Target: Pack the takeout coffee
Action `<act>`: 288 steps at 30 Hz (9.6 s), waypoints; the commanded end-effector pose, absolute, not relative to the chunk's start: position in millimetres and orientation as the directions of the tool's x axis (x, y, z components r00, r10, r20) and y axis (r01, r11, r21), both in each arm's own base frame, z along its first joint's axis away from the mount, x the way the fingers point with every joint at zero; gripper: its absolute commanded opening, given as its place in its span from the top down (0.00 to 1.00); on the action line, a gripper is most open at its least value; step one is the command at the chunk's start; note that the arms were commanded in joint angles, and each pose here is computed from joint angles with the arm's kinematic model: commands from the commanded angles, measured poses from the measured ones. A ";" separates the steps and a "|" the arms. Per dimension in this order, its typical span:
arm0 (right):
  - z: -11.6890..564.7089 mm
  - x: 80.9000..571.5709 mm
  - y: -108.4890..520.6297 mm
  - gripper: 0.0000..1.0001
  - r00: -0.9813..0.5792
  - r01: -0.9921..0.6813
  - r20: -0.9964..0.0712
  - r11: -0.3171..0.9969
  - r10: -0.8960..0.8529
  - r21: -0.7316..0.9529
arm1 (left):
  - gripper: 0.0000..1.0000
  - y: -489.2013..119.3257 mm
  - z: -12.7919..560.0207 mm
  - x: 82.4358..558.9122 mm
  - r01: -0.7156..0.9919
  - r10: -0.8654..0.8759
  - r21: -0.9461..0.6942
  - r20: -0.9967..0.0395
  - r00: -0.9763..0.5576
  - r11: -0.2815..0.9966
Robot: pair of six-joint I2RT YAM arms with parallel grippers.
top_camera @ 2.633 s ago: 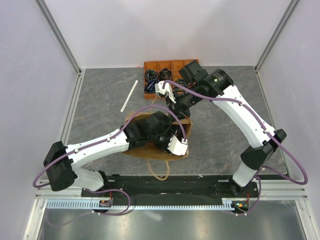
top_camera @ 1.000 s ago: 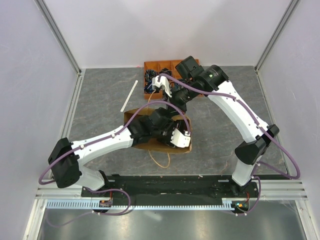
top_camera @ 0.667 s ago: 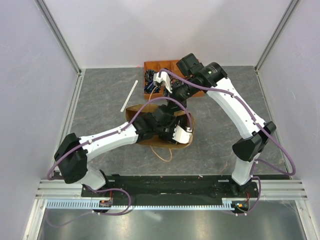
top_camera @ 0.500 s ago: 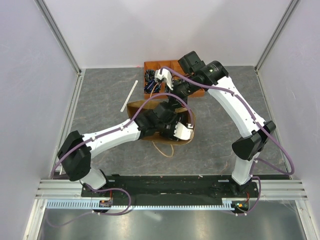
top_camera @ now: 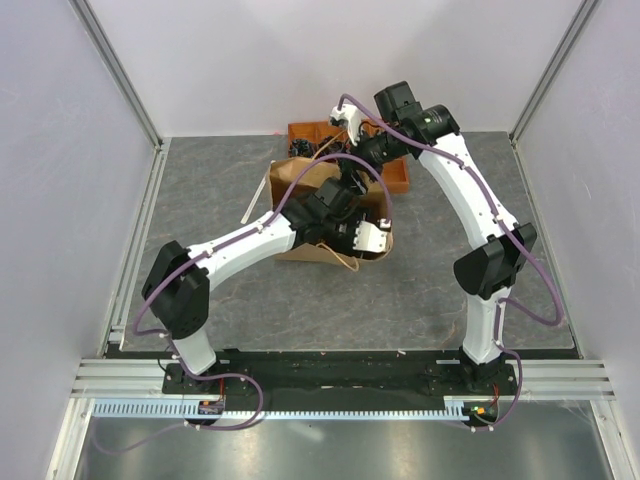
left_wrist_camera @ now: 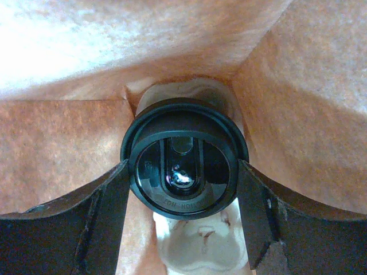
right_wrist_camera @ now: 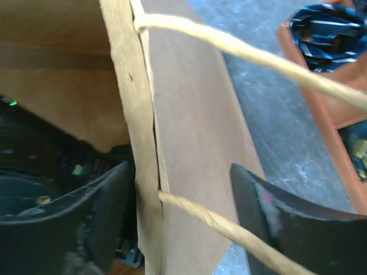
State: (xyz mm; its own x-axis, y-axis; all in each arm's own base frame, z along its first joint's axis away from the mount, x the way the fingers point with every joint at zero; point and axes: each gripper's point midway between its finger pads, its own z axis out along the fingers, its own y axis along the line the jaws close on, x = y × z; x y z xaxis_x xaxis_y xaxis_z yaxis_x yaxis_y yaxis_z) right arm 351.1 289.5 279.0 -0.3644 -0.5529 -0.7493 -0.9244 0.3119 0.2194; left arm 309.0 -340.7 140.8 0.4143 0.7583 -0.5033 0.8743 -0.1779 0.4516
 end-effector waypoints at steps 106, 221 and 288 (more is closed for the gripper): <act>317.3 412.8 236.7 1.00 -0.423 -0.797 -0.832 0.584 -0.360 0.153 | 0.50 -308.2 79.1 365.5 0.969 0.841 0.224 -0.500 0.207 -0.105; 336.3 319.0 241.6 1.00 0.138 -0.967 -0.884 0.131 -0.448 -0.218 | 0.33 -95.6 152.8 486.3 0.291 0.213 -0.083 -0.495 -0.842 0.953; 348.9 268.6 268.3 1.00 0.403 -0.883 -0.791 0.032 -0.460 -0.469 | 0.98 -116.7 78.4 472.2 0.387 0.262 -0.185 -0.476 -0.839 0.903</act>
State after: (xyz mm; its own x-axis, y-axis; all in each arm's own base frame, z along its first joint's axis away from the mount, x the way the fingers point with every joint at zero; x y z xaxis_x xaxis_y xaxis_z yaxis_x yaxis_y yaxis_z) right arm 274.0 265.7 323.0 0.3210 -0.5146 -0.7951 -0.9234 0.0163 -0.3834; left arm 459.4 -102.0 30.3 -0.8862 0.3203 -0.3347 0.3807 0.9152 -0.1322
